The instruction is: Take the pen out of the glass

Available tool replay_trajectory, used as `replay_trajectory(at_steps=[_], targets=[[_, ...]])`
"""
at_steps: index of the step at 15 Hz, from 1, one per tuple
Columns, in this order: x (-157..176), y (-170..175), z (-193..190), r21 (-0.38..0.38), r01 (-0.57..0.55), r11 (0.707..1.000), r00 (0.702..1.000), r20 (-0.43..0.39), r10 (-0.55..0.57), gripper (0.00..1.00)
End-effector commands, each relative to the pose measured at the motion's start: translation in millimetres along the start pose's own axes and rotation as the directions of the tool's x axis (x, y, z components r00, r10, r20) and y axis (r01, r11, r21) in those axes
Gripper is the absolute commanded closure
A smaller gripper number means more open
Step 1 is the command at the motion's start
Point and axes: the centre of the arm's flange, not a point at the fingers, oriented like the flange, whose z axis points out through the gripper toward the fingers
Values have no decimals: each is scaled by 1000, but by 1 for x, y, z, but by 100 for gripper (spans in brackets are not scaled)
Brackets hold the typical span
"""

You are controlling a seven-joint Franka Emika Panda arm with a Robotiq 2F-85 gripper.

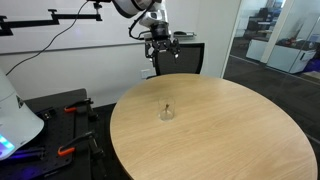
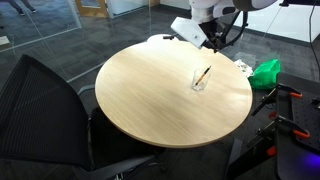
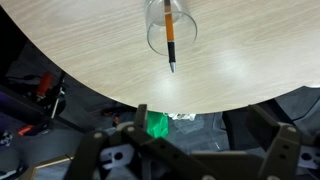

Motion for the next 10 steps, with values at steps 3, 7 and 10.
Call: replay_trajectory(at_steps=[3,7,10], targets=[[-16,1,20,-106,-46,993,998,-45,42,0],[-22,2,45,-145,-53,988,996,-81,42,0],[-25,0,67,-155,-51,987,996,-84,38,4]])
